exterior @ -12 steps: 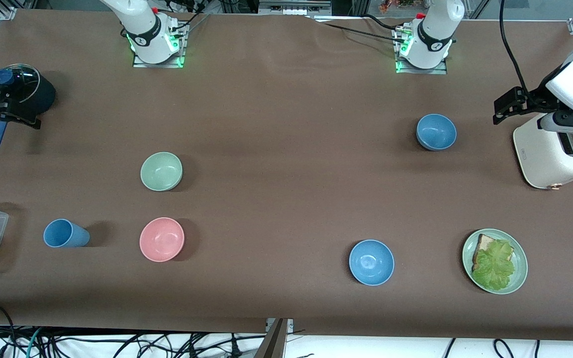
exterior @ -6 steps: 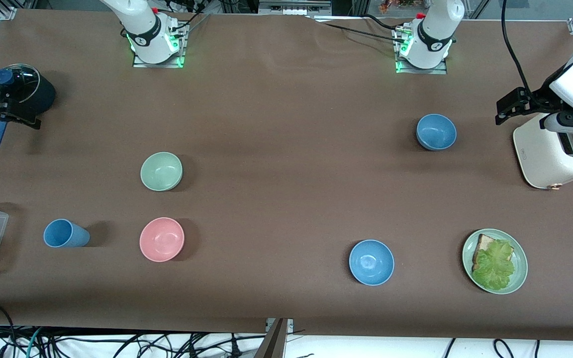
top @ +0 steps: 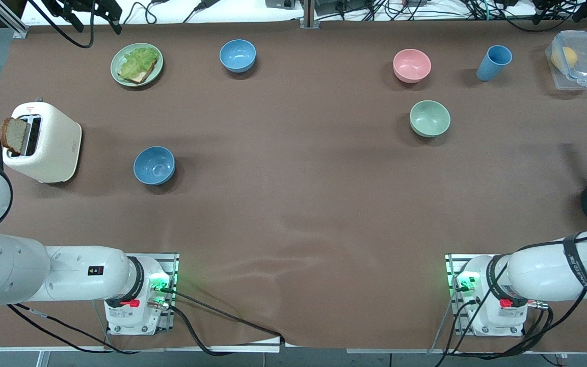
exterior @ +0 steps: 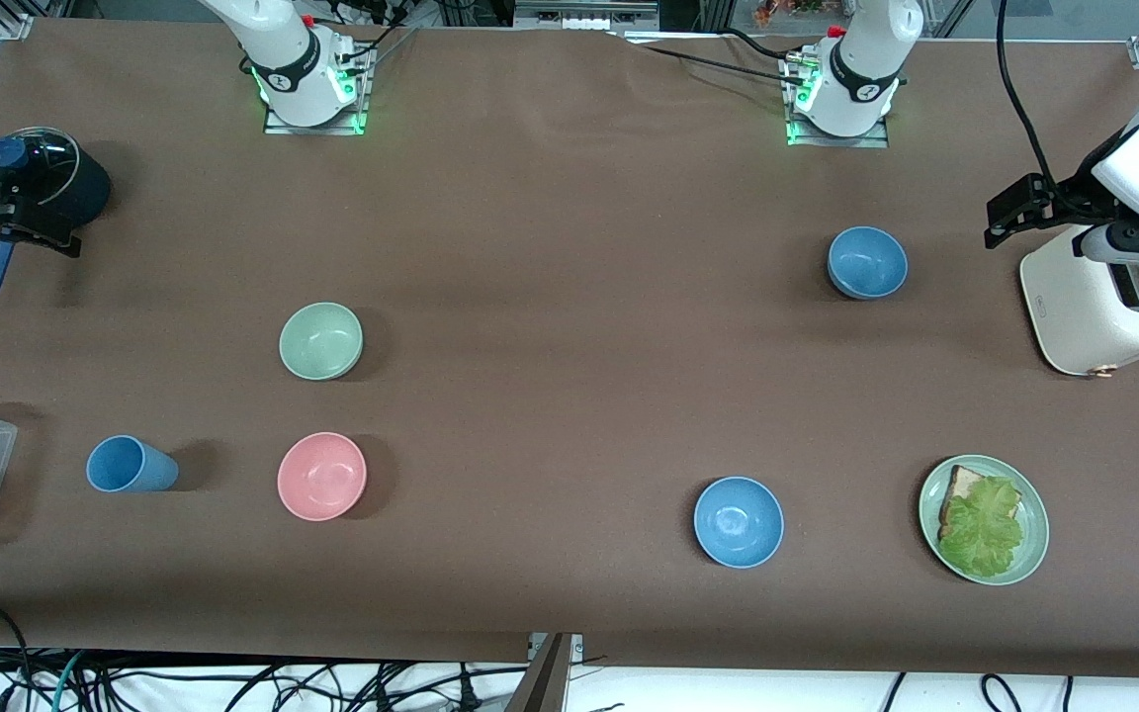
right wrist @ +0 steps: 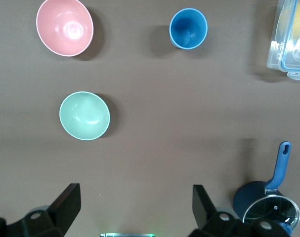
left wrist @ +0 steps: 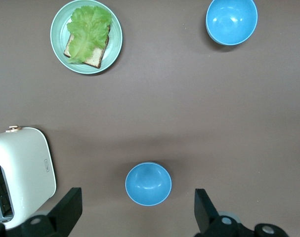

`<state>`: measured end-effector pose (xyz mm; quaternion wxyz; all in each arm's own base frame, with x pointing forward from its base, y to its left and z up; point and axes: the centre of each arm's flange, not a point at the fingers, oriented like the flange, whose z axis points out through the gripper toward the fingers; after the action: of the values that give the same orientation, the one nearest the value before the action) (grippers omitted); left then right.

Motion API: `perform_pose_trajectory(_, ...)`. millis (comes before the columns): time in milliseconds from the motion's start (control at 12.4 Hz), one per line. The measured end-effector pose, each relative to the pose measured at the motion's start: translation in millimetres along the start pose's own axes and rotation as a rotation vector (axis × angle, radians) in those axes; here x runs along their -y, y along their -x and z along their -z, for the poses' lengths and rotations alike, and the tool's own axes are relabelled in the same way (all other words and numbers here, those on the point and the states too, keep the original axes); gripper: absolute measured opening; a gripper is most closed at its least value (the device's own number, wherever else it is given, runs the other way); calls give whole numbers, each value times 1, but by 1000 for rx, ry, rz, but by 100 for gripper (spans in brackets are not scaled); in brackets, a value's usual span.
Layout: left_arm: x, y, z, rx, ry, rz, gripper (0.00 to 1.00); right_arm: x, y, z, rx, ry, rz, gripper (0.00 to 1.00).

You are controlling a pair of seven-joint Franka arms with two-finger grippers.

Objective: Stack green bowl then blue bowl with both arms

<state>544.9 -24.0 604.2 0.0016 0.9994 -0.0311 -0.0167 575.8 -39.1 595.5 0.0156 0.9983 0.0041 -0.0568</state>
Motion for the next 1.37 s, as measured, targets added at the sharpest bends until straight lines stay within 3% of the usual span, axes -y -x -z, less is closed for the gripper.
perform_pose_trajectory(1369, 0, 0, 0, 0, 0, 0, 100, 1, -7, -12, 16, -6, 1, 100)
